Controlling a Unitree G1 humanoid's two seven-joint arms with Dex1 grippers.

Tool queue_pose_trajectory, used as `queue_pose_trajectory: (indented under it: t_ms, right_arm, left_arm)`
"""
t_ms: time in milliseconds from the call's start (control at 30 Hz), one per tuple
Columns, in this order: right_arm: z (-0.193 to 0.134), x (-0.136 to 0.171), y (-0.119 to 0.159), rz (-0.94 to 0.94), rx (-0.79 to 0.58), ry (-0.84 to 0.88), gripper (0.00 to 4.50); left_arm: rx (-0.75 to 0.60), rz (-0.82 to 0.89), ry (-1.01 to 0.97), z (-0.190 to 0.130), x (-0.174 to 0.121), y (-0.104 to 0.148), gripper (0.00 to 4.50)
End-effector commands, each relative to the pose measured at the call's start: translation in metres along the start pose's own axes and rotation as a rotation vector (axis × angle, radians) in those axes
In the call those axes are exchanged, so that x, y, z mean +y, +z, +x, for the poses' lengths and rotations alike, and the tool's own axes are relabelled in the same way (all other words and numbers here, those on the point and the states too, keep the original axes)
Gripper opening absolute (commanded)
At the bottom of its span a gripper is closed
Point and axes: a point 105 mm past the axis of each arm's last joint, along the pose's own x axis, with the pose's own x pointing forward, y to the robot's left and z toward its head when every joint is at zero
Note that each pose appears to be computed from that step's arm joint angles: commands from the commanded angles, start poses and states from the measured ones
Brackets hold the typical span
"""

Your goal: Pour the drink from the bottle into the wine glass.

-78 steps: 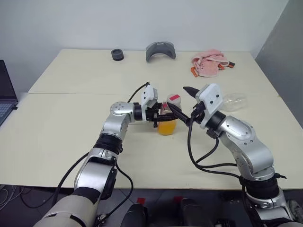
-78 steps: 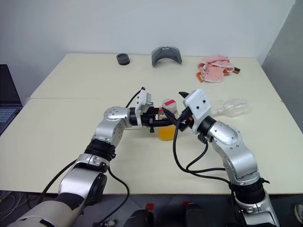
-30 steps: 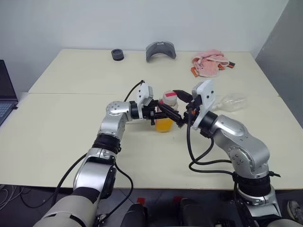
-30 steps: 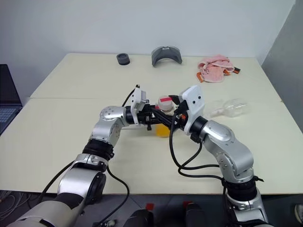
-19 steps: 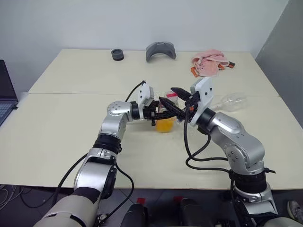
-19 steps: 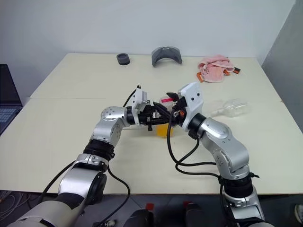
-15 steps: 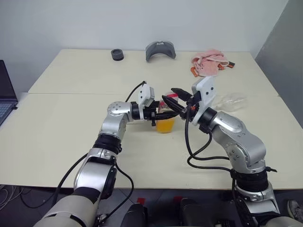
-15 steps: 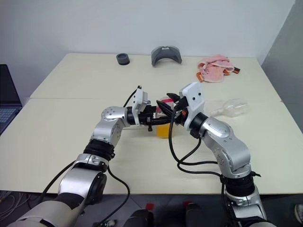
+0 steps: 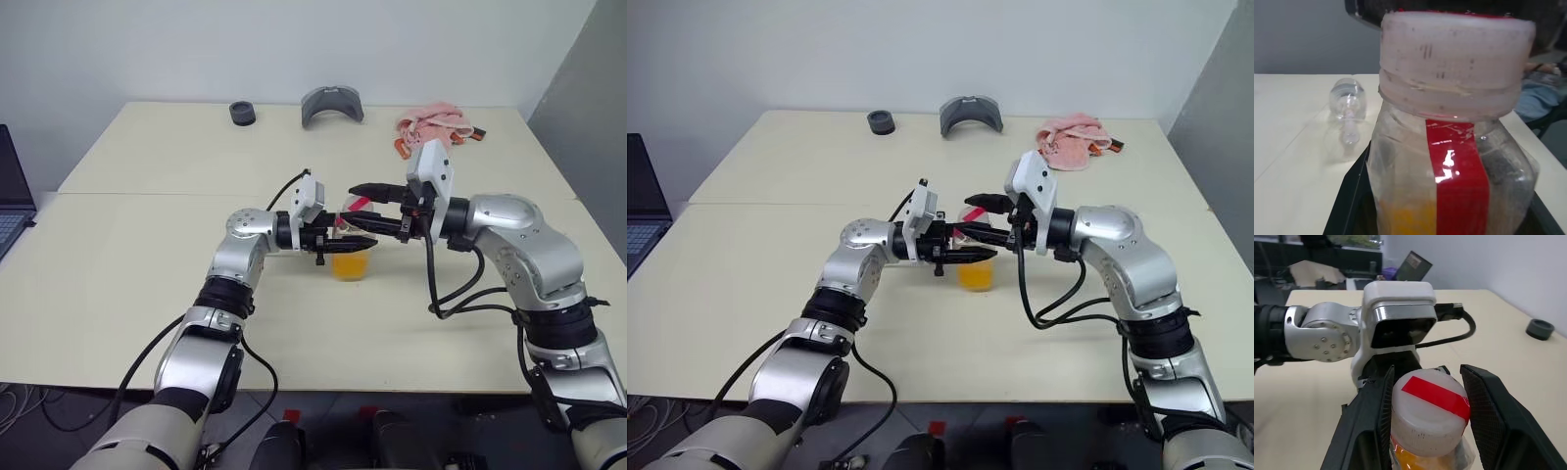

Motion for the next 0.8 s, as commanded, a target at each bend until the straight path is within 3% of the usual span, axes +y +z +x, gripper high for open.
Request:
queue_pose_trajectory:
  t_ms: [33, 267, 533, 800]
  right_arm:
    - [0.009, 0.016, 0.002, 0.010, -0.009, 0.117, 2.16]
    - [-0.004, 0.014, 0.019, -0.014, -0.093, -0.003, 4.50]
    - [-0.002, 0.007, 0.026, -0.063, -0.147, -0.253, 4.50]
    - [-0.009, -0.008, 0.022, -0.047, -0.148, -0.359, 4.50]
  left_arm:
    - [-0.077, 0.070, 0.011, 0.001, 0.005, 0.031, 1.68]
    - [-0.076, 0.068, 0.018, 0.000, 0.004, 0.030, 1.68]
    - [-0.061, 0.069, 0.014, 0.002, 0.003, 0.026, 1.68]
    - [-0.059, 0.073, 0.016, 0.003, 0.003, 0.025, 1.67]
